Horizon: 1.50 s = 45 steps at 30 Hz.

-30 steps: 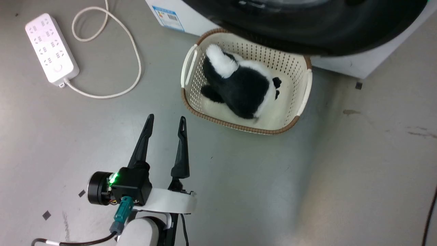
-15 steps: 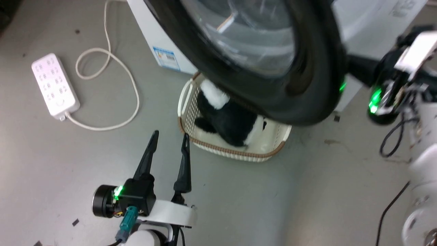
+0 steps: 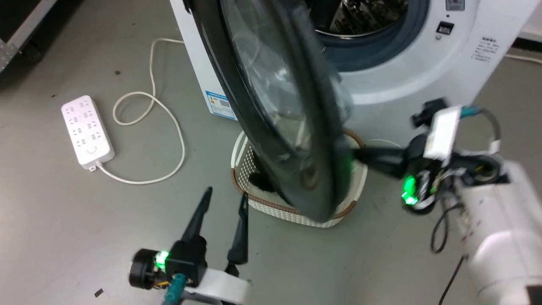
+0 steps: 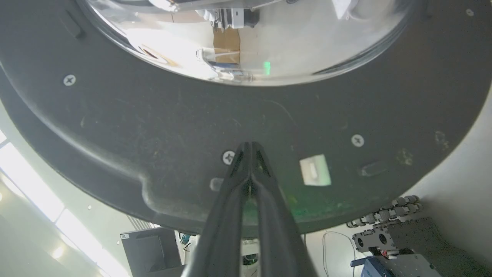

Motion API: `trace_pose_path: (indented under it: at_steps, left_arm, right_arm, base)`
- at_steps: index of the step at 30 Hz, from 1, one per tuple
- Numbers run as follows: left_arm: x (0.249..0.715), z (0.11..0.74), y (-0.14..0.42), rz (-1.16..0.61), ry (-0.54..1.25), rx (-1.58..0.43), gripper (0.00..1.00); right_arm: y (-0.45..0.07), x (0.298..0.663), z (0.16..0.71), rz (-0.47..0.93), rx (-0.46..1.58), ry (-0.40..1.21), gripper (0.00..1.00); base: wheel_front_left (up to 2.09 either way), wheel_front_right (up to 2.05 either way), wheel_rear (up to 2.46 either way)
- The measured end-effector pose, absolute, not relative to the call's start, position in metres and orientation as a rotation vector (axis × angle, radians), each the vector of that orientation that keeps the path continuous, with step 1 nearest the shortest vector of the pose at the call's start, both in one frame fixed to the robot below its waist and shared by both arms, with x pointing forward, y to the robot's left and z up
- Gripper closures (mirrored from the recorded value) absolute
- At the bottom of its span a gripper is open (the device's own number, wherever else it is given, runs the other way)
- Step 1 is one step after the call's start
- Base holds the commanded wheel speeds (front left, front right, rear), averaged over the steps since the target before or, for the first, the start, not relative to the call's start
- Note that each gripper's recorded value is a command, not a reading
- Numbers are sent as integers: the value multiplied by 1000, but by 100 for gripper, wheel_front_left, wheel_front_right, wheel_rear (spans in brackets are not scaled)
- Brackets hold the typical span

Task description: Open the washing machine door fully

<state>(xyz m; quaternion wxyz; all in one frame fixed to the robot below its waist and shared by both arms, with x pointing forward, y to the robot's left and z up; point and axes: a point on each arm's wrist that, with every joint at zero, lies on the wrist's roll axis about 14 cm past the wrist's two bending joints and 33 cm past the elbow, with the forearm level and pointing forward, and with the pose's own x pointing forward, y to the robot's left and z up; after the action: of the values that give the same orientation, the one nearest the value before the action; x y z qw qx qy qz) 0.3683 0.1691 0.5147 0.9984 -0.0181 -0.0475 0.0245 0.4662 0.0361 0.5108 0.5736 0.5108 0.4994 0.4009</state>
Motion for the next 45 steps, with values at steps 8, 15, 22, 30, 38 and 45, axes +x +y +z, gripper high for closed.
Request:
trace_pose_path:
  at_steps: [8, 15, 22, 30, 38, 45]
  left_arm:
    - [357, 513, 170, 58, -87, -40, 0]
    - [355, 518, 175, 73, -104, -38, 0]
    - [352, 532, 177, 75, -151, -47, 0]
    - [351, 541, 178, 54, -182, -56, 0]
    - [357, 546, 172, 11, -200, -63, 0]
    - [359, 537, 160, -35, -172, -68, 0]
  right_arm:
    - [79, 420, 498, 1018, 1178, 1238, 100]
    - [82, 430, 504, 946, 1207, 1120, 0]
    - [18, 467, 535, 776, 1057, 723, 0]
    - [-101, 470, 583, 487, 461, 51, 0]
    - [-177, 414, 588, 251, -44, -268, 0]
    - [-174, 372, 559, 128, -70, -237, 0]
  base:
    - [0, 0, 0]
    - [0, 0, 0]
    - [0, 0, 0]
    - [0, 0, 0]
    - [0, 0, 0]
    - [0, 0, 0]
